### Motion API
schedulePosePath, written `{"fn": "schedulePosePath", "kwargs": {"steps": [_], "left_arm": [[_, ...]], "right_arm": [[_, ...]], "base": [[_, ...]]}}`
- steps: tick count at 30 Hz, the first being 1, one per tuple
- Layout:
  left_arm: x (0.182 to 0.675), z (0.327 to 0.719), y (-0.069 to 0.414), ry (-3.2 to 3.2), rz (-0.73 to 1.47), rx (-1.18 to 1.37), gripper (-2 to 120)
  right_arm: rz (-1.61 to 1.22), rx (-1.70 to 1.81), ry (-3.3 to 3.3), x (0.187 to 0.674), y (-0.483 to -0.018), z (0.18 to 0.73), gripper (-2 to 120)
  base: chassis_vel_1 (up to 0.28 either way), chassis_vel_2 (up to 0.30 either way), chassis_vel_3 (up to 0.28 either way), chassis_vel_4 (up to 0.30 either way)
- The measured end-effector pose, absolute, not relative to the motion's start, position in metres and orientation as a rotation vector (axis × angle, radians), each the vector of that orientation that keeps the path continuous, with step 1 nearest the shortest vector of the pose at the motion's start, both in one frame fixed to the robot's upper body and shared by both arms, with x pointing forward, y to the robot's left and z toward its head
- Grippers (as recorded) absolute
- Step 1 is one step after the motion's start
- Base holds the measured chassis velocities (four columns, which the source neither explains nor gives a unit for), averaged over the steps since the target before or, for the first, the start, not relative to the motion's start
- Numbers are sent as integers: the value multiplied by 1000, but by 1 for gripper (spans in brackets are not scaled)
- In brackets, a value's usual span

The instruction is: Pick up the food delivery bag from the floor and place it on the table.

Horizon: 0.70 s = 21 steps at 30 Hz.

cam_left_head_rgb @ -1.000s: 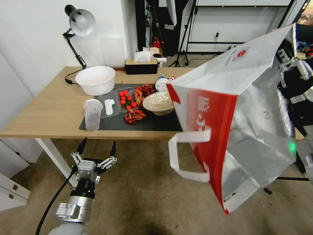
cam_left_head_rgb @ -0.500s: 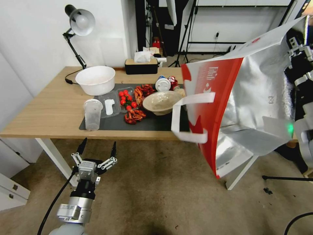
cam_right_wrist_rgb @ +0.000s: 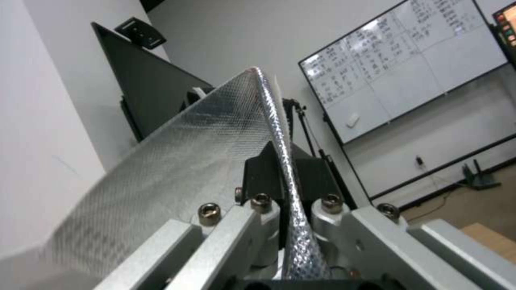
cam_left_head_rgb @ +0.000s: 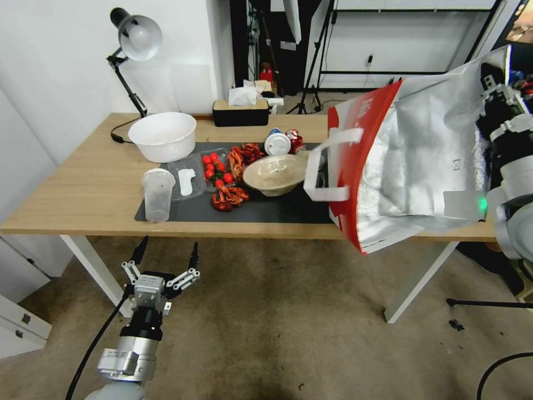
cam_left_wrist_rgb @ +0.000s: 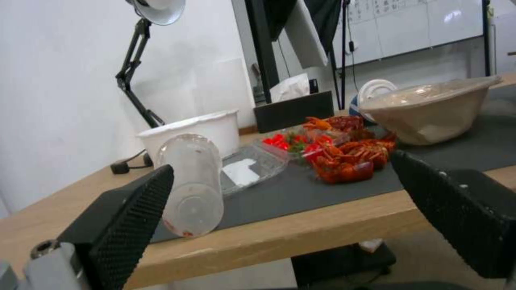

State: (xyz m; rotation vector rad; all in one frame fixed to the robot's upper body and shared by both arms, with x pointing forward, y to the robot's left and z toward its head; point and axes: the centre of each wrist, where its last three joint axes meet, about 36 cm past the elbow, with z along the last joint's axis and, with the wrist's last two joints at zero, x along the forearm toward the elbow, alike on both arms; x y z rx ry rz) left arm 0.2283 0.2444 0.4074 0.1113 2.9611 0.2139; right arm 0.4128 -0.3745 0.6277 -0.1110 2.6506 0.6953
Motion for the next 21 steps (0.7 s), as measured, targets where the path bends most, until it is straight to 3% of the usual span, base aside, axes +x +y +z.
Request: {"fn": "schedulePosePath", "kwargs": {"steps": [21], "left_arm": [[233, 402, 248, 2965, 208, 115, 100]], "right_arm": [[601, -51, 2692, 416, -402, 630, 0]], "base": [[0, 0, 0, 0]]}}
